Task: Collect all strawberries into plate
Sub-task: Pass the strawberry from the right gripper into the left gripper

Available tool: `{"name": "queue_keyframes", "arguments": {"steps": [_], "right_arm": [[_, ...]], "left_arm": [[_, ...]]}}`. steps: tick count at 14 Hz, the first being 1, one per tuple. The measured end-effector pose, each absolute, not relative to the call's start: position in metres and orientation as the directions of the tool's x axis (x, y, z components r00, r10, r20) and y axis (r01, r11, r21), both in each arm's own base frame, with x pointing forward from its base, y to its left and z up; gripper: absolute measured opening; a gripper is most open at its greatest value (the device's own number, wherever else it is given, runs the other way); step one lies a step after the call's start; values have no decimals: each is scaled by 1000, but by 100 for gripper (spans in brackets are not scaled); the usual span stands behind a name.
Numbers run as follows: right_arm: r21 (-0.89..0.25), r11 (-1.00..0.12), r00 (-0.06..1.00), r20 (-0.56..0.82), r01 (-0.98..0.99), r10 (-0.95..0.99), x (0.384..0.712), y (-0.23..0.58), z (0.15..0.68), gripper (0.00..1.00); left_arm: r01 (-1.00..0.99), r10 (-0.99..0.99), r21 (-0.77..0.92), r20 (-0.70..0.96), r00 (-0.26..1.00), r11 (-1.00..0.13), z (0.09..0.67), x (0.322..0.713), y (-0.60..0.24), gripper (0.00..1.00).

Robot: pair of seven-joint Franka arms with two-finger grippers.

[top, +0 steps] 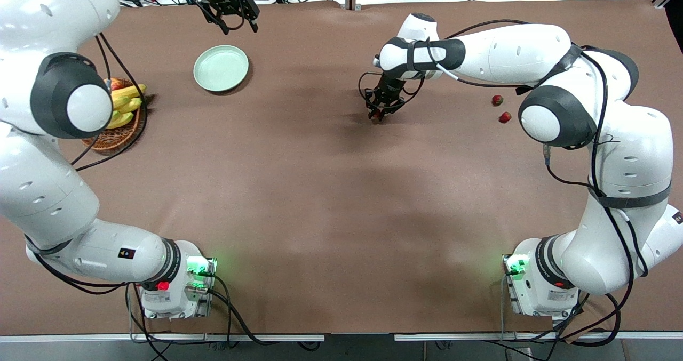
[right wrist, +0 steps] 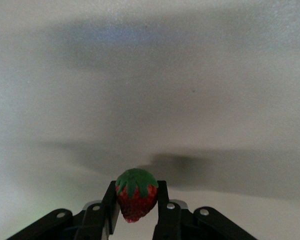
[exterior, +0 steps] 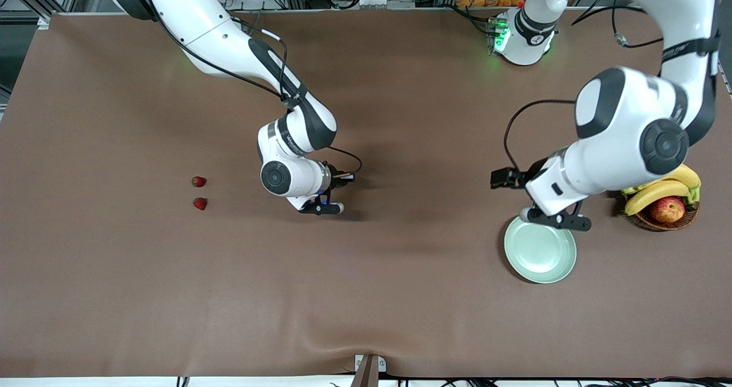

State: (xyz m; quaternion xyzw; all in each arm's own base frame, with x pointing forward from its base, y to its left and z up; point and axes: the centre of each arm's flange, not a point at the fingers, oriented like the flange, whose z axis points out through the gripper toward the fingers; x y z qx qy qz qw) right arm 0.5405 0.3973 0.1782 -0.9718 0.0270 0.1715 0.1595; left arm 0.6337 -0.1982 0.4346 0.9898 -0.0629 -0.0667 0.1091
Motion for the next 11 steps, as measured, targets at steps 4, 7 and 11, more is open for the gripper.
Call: {"name": "queue_keyframes", "arguments": {"steps": [4, 7, 11], "right_arm": [[-295, -948, 944, -330, -116, -13, 549, 388, 180, 70], [-292, -946, 958, -281, -143, -58, 576, 364, 198, 99], [-288, -935, 951, -285, -205, -121, 618, 285, 251, 100]], "left_arm": [[-29, -60, 218, -139, 988, -975, 395, 627, -264, 100], [23, -8, 212, -142, 990, -977, 362, 618, -323, 100], [81, 59, 229, -103, 993, -970, 316, 600, -394, 100]]}}
